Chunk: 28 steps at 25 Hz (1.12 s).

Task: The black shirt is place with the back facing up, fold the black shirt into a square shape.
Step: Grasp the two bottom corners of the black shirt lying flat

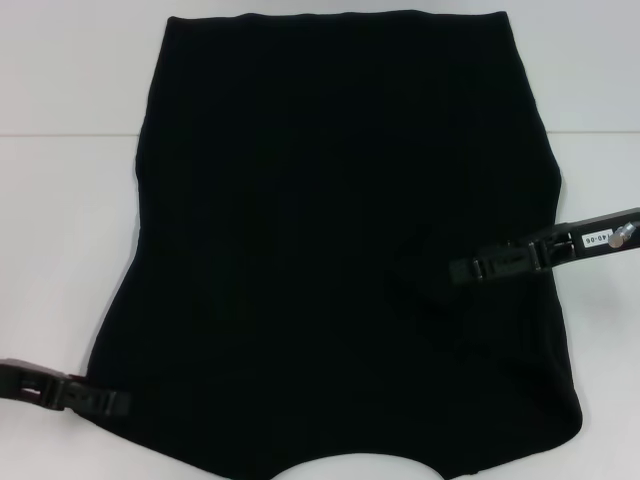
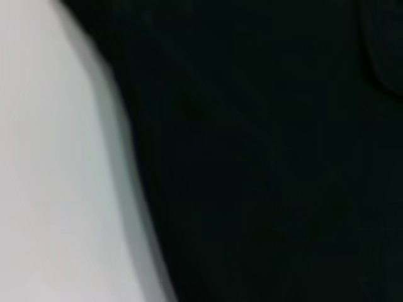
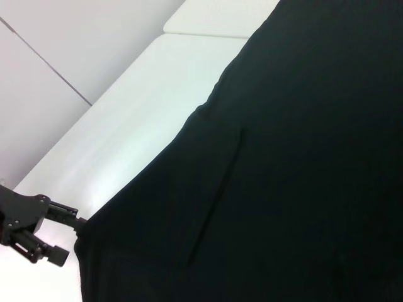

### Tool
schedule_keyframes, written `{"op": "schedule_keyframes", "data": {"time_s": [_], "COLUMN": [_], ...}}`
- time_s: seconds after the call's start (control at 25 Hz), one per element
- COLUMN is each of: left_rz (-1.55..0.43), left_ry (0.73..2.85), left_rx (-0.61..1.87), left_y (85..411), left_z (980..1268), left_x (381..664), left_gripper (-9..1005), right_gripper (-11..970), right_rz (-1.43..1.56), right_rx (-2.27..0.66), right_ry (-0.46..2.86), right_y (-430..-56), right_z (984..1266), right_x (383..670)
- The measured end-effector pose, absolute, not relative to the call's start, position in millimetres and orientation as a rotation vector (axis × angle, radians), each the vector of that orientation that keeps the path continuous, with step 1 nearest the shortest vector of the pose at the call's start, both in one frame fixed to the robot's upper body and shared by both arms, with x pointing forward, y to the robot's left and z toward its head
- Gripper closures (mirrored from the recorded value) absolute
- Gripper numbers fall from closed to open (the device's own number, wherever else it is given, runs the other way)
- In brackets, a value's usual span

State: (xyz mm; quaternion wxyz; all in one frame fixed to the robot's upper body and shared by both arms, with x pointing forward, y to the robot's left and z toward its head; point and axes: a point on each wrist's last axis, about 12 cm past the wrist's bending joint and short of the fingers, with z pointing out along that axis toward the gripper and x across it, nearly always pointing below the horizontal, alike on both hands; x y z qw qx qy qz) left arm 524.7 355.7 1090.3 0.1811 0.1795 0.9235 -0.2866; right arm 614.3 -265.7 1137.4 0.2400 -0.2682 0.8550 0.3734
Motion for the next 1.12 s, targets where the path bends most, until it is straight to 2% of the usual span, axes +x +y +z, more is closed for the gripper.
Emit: {"op": "schedule_keyframes", "data": {"time_s": [0.76, 1.0, 1.12], "left_rz": [-0.835, -0.817, -0.808], "left_ry": [2.58, 2.591, 2.594], "left_rx": [0.599, 0.604, 0.6], "left_y": [339.9, 340.8, 341.4], "left_z": [1094.6, 1094.2, 1093.8], "left_x": [535.2, 536.7, 537.3], "left_gripper": [62, 116, 241], "right_gripper": [60, 70, 75], "right_rz": [0.996, 1.009, 1.011], "right_rx": [-0.72, -0.705, -0.698], "right_ry": [2.331, 2.308, 2.301], "right_y": [-265.6, -266.4, -267.7], "right_z": [1138.7, 1141.7, 1143.0], "right_x": [618.1, 619.5, 620.0]}}
